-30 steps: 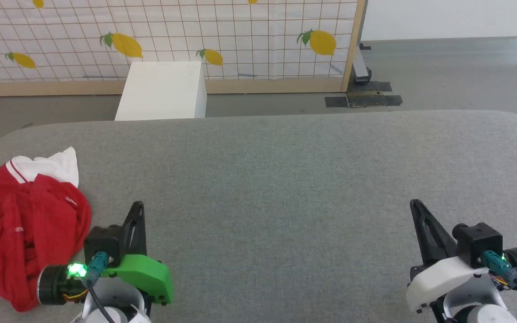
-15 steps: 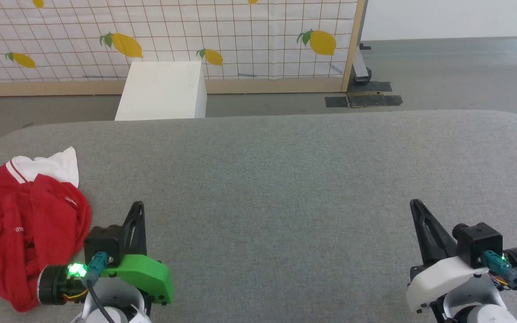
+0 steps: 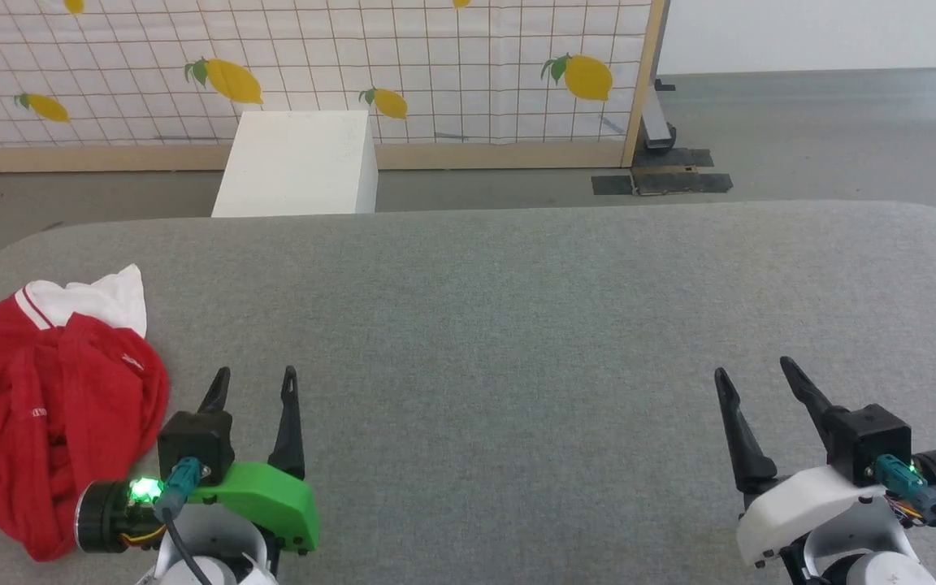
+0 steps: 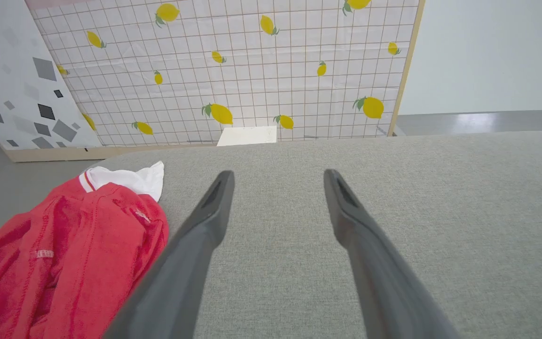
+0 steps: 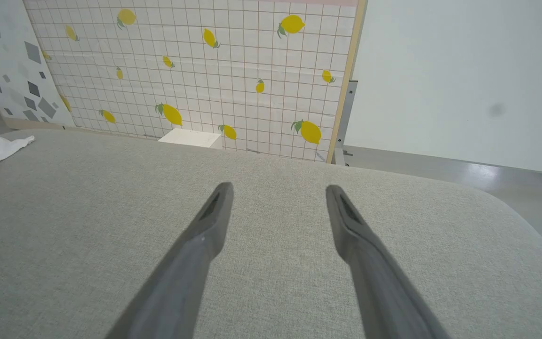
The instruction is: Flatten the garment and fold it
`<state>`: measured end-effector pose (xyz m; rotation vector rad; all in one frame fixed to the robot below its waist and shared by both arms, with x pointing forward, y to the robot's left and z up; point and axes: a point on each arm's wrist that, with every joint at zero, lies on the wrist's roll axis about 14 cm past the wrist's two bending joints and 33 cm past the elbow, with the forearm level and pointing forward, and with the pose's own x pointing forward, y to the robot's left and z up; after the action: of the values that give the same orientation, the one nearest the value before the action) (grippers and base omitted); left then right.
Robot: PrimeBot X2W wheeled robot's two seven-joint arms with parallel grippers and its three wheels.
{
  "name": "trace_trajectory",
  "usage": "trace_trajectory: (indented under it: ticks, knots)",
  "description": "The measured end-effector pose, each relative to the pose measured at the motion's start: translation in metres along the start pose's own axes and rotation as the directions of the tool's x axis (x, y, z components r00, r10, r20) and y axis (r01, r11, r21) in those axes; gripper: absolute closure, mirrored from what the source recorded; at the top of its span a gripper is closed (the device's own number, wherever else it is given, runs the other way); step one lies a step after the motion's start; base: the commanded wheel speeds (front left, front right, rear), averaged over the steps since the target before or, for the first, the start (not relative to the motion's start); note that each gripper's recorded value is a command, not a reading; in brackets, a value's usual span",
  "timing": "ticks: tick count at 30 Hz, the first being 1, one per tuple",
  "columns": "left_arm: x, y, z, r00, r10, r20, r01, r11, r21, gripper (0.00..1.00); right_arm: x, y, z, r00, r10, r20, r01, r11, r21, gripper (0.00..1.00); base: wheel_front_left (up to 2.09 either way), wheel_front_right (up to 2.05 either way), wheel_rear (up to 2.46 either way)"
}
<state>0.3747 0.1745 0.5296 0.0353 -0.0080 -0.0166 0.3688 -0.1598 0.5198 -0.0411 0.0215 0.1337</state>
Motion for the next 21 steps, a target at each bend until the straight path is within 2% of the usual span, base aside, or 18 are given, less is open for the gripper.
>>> trace_trajectory:
  ticks: [21]
  knots:
    - [-0.021, 0.037, -0.003, 0.99, 0.137, 0.016, -0.137, 0.99, -0.027, 0.0, 0.017, 0.031, 0.001, 0.995, 0.096, 0.018, -0.096, 0.995, 0.01, 0.0, 0.0, 0.0, 0.0]
